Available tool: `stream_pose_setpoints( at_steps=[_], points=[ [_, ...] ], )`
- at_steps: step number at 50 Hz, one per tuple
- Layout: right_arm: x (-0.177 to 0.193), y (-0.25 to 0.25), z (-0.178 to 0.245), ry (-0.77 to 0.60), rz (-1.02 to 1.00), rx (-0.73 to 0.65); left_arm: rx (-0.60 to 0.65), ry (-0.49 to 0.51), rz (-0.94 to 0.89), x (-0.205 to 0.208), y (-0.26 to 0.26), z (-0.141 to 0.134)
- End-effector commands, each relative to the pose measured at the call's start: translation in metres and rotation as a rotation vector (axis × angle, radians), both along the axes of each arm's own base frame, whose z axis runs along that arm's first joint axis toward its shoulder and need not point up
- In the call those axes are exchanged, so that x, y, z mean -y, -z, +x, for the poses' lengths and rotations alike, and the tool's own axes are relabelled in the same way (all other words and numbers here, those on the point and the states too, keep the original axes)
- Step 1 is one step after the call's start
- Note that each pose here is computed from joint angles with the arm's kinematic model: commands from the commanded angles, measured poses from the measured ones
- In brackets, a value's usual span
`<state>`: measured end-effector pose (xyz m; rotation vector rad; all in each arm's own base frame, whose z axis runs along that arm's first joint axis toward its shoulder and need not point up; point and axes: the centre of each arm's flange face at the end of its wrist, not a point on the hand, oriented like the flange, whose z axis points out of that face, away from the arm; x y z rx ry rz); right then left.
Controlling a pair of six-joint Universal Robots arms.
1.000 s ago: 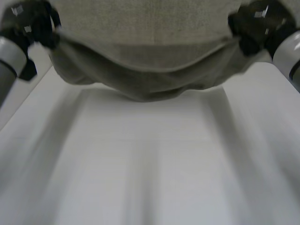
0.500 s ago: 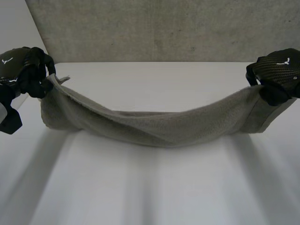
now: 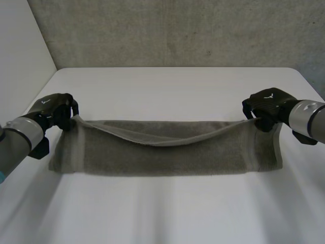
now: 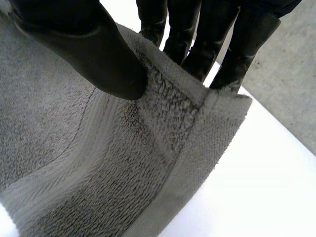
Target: Fold the towel.
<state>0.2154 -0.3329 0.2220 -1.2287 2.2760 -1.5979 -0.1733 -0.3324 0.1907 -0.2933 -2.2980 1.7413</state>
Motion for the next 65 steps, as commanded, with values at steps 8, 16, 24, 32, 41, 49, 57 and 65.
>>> stream_pose_setpoints(
  at_steps=[8,16,24,32,41,49,57,65],
  points=[
    [0.030,0.041,0.022,0.035,-0.046,-0.046,0.139,-0.050,-0.015,0.031,0.026,-0.015],
    [0.039,0.052,0.028,0.046,-0.060,-0.051,0.137,-0.040,-0.037,0.040,0.028,-0.022],
    [0.048,0.055,0.030,0.086,-0.123,-0.059,0.141,-0.051,-0.058,0.050,0.027,-0.025],
    [0.053,0.056,0.029,0.117,-0.144,-0.073,0.190,-0.020,-0.050,0.049,0.039,-0.033],
    [0.052,0.057,0.026,0.152,-0.134,-0.092,0.250,-0.025,-0.062,0.046,0.038,-0.035],
    [0.034,0.011,0.022,0.149,-0.223,-0.051,0.253,-0.068,-0.124,0.039,0.009,-0.035],
    [0.007,-0.012,0.013,0.145,-0.236,-0.039,0.238,-0.048,-0.154,0.021,-0.010,-0.036],
    [-0.026,0.003,0.005,0.120,-0.156,-0.054,0.229,0.015,-0.148,0.000,-0.010,-0.040]
  ],
)
